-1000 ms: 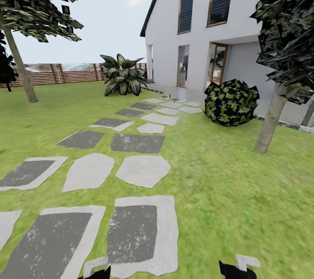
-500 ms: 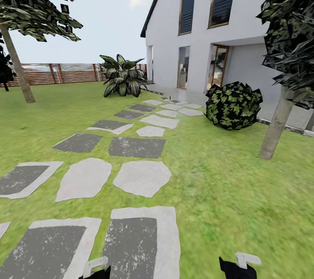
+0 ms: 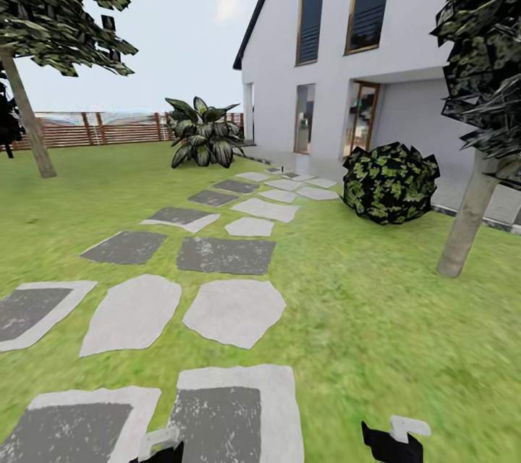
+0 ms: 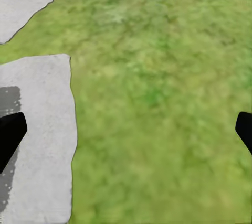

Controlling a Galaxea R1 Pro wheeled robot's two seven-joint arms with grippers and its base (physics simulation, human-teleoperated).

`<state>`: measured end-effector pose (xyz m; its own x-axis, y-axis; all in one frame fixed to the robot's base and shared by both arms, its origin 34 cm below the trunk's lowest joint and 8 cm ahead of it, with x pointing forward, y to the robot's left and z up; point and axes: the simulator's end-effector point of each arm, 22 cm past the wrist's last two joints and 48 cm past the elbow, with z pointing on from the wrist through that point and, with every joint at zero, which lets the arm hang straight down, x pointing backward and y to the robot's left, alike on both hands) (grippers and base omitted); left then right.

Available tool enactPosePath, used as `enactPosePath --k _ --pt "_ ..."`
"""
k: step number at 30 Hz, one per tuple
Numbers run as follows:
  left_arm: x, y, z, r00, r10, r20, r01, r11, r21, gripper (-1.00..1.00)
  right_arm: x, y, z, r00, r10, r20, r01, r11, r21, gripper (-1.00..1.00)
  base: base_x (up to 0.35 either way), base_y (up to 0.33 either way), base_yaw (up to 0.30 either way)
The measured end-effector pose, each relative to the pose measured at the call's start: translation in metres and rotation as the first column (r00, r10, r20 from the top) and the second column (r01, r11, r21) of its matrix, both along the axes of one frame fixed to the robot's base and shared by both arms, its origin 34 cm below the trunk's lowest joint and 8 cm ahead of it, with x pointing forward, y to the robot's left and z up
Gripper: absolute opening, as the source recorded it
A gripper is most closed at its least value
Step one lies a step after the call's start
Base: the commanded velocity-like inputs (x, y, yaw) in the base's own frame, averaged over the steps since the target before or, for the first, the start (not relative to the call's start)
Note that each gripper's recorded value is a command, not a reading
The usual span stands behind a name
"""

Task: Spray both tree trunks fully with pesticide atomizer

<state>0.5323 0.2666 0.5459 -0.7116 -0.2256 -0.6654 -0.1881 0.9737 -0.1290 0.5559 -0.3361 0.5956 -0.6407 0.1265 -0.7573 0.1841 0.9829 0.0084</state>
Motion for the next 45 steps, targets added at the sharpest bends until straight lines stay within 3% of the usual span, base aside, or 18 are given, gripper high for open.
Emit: enactPosePath --k 15,45 --pt "0.001 0.0 0.001 1.0 -0.002 0.003 0.002 1.0 0.0 1.0 0.002 0.014 0.001 0.998 0.055 0.013 -0.055 0.997 0.046 1.0 0.335 0.0 0.0" --pt "0.0 0.0 0.0 1.0 -0.002 0.001 0.002 1.0 0.0 1.0 0.009 0.014 0.008 0.998 0.057 0.034 -0.059 0.997 0.045 1.0 0.335 0.0 0.0"
